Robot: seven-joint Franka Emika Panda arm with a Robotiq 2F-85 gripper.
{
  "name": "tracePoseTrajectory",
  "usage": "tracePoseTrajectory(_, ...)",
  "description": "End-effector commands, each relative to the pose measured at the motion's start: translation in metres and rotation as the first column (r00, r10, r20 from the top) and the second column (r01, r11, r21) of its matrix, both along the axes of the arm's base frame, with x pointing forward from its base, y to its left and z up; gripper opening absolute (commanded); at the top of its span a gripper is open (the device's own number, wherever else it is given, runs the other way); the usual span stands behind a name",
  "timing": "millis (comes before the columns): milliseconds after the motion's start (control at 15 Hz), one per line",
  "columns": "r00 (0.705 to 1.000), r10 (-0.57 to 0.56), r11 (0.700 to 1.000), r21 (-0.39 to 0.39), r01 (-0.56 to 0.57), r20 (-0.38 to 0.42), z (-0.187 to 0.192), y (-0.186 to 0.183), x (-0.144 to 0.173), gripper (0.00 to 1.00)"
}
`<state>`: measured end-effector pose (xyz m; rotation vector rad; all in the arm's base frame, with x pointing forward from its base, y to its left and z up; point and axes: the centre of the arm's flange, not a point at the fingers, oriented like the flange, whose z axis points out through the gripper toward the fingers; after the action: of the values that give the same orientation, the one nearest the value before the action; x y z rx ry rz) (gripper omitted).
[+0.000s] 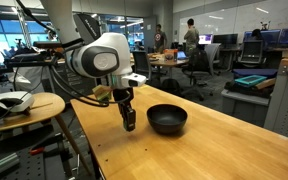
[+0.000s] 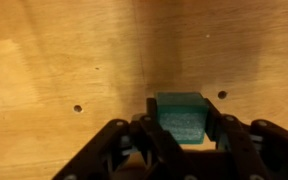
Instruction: Put the green block in the bowl
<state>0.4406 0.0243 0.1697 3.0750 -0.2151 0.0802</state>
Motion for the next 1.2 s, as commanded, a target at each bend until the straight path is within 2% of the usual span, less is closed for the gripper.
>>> tracePoseTrajectory(0,0.998,0.058,0.998,0.003,-0.058,-0.030,0.041,0.008,0.020,0.21)
tracePoseTrajectory(333,0.995,0.097,0.995,0.002,-0.097,-0.037,0.070,0.014,0.055,0.21)
tracePoseTrajectory(667,0.997,0.072,0.997,-0.008,-0.072,0.003,0.081,-0.006,0.097,0.21)
tracePoseTrajectory(867,0.998,0.056,0.998,0.001,-0.056,0.019,0.076,-0.022,0.117,0.21)
tracePoseTrajectory(1133,0.999,0.035,0.999,0.036,-0.035,-0.011,0.049,-0.039,0.137,0.21)
